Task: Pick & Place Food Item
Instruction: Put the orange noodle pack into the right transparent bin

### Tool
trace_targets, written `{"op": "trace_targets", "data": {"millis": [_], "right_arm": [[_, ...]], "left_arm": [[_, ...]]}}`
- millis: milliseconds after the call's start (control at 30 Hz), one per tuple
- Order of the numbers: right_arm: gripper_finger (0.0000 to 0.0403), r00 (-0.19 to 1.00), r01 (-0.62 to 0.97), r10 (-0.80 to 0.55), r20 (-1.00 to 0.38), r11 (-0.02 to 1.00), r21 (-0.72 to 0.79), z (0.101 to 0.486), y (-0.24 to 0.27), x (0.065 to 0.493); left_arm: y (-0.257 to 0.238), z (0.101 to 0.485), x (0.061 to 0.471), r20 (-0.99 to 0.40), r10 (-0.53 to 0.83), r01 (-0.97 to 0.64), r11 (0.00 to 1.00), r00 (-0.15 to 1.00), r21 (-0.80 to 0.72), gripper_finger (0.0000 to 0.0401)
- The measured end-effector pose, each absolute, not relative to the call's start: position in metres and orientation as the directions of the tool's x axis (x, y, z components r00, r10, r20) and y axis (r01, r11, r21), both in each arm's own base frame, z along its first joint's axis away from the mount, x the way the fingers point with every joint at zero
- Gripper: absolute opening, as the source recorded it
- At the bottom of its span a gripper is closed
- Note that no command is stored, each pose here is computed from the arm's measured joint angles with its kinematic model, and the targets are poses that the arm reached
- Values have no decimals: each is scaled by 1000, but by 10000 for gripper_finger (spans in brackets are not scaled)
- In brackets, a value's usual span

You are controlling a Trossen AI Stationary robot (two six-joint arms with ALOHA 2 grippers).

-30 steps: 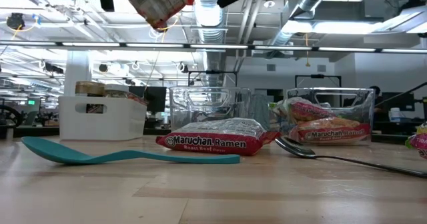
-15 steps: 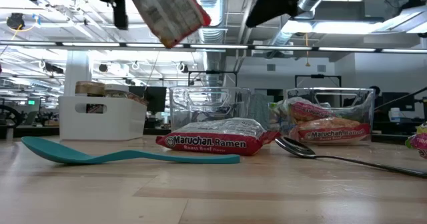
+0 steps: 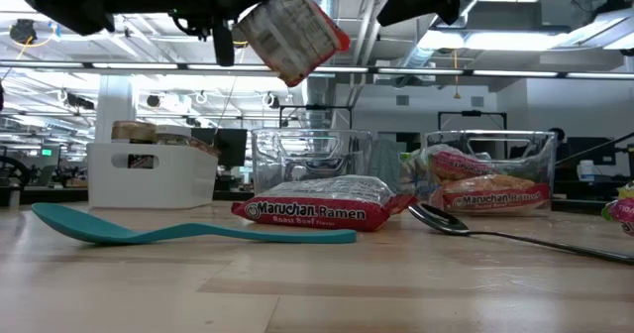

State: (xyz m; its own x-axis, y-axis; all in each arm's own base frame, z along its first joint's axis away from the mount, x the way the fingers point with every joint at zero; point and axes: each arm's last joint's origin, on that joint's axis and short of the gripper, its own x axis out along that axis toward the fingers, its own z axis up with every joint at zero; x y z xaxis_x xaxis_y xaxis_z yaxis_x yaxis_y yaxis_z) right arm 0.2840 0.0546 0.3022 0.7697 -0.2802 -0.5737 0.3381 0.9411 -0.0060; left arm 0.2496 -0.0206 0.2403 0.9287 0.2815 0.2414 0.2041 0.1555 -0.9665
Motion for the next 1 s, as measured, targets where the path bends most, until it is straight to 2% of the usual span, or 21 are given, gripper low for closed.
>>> {"op": "trace_targets", "data": {"millis": [433, 567, 767, 1000], "right_arm": [[0, 817, 328, -270, -510, 944, 26, 309, 53, 290], [12, 825, 331, -269, -498, 943, 38, 310, 52, 291], [26, 824, 331, -268, -498, 943, 40, 310, 52, 291], [23, 817, 319, -255, -516, 947, 37, 308, 52, 290]], "left_arm": [[-23, 246, 252, 286, 248, 262, 127, 925, -957, 0], [-24, 255, 255, 312, 227, 290, 125, 923, -949, 0], [-25, 256, 256, 312, 216, 290, 127, 925, -948, 0], [-25, 257, 256, 318, 215, 297, 125, 923, -947, 0]]}}
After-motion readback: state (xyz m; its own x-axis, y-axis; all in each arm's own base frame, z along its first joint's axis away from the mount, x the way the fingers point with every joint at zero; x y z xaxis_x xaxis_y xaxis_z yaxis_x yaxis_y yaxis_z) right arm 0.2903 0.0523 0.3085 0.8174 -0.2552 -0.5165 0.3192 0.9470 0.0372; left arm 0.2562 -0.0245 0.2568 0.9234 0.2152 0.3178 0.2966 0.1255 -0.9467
